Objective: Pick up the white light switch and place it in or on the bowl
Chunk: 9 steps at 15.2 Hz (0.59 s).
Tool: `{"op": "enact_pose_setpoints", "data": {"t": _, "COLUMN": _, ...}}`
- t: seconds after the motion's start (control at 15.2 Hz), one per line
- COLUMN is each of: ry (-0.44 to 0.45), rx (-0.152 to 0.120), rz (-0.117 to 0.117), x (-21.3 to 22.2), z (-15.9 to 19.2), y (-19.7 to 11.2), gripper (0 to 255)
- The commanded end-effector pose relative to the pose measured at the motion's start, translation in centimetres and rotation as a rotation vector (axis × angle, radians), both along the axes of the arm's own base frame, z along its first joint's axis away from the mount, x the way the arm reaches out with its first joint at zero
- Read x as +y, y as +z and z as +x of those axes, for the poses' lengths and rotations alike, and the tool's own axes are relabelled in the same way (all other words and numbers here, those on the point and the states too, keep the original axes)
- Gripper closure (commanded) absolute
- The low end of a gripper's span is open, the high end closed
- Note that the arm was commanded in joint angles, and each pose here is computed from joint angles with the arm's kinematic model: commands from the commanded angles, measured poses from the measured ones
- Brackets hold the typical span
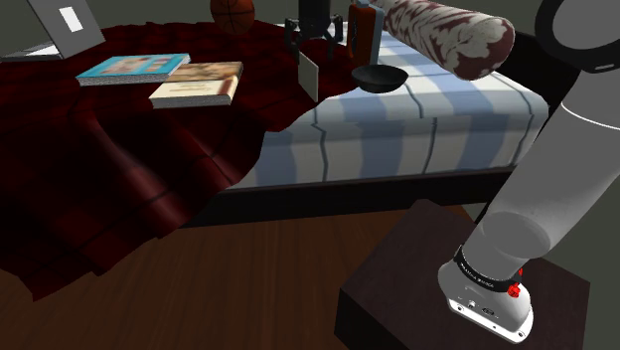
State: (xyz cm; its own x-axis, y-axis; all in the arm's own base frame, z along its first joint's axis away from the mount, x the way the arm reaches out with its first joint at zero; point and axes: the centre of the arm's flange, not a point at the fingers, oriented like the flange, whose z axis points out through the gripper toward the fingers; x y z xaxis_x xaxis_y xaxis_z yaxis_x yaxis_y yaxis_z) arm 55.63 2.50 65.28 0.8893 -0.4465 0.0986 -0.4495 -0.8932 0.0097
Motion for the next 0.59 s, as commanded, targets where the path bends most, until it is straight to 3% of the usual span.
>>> {"op": "enact_pose_setpoints", "data": {"t": 0.0, "ry": 0.0, "rx": -0.001, "rz": 0.0, "x": -0.03, "z": 0.01, "y": -0.17, "gripper": 0}}
{"op": "enact_pose_setpoints", "data": {"t": 0.33, "ry": 0.0, "rx": -0.001, "rz": 0.0, "x": -0.02, "z": 0.01, "y": -0.17, "gripper": 0}}
{"op": "enact_pose_setpoints", "data": {"t": 0.4, "ry": 0.0, "rx": -0.001, "rz": 0.0, "x": -0.02, "z": 0.01, "y": -0.17, "gripper": 255}}
{"op": "enact_pose_setpoints", "data": {"t": 0.53, "ry": 0.0, "rx": -0.001, "rz": 0.0, "x": -0.02, "z": 0.01, "y": -0.17, "gripper": 255}}
